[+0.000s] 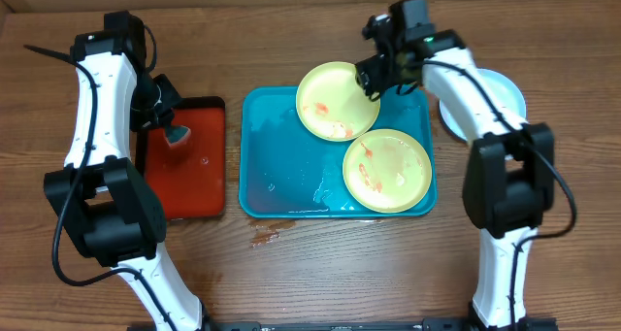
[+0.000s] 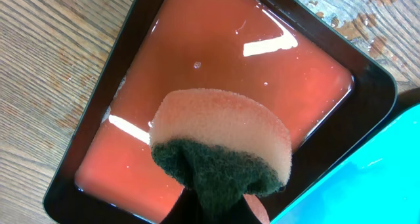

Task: Clean dirty plates on tray and stack at the side
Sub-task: 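Grip the rim of the top yellow plate with right gripper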

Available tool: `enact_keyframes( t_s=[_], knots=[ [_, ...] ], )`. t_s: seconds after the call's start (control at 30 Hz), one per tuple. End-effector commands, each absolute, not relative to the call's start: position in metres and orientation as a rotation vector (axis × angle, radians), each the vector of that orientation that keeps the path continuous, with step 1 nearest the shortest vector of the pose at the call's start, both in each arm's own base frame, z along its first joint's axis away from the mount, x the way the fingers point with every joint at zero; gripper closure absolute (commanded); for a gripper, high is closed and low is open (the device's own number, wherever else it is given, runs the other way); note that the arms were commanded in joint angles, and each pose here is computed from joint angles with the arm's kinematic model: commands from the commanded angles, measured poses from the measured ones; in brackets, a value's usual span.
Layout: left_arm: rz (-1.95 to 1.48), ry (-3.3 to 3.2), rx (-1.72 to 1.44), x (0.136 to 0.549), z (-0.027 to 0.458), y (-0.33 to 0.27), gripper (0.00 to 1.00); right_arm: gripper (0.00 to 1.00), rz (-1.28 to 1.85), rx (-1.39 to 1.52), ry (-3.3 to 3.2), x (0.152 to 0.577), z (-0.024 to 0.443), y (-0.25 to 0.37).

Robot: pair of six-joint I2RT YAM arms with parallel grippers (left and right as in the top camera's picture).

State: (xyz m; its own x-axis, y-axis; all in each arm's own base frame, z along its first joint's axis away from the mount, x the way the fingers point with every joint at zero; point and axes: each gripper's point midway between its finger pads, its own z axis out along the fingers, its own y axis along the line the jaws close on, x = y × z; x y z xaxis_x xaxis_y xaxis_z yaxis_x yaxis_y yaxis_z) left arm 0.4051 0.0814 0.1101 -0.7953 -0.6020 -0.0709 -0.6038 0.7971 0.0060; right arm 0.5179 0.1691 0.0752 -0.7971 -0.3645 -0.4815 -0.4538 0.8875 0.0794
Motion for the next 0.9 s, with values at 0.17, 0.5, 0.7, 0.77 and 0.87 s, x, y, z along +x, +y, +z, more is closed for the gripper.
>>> enact_keyframes(
  t_s=[0.17,0.5,0.7,0.77,0.87],
  knots=[
    [0.032,2.910,-0.941,0.410,0.114,0.078,0.96,0.41,0.130,-0.638,2.642,0.518,0.031,0.171],
    [0.032,2.909,-0.942,0.410,0.114,0.079,0.96,0.93,0.131,-0.653,2.663,0.513,0.026,0.174],
    [0.031,2.908,-0.941,0.410,0.114,0.079,0.96,0.96,0.159,-0.597,2.744,0.496,0.035,0.185],
    [0.021,2.910,-0.941,0.410,0.114,0.077,0.96,0.96,0.221,-0.600,2.772,0.487,0.043,0.197],
    [0.009,2.913,-0.940,0.410,0.114,0.076,0.96,0.96,0.387,-0.648,2.812,0.466,0.057,0.220]
  ],
)
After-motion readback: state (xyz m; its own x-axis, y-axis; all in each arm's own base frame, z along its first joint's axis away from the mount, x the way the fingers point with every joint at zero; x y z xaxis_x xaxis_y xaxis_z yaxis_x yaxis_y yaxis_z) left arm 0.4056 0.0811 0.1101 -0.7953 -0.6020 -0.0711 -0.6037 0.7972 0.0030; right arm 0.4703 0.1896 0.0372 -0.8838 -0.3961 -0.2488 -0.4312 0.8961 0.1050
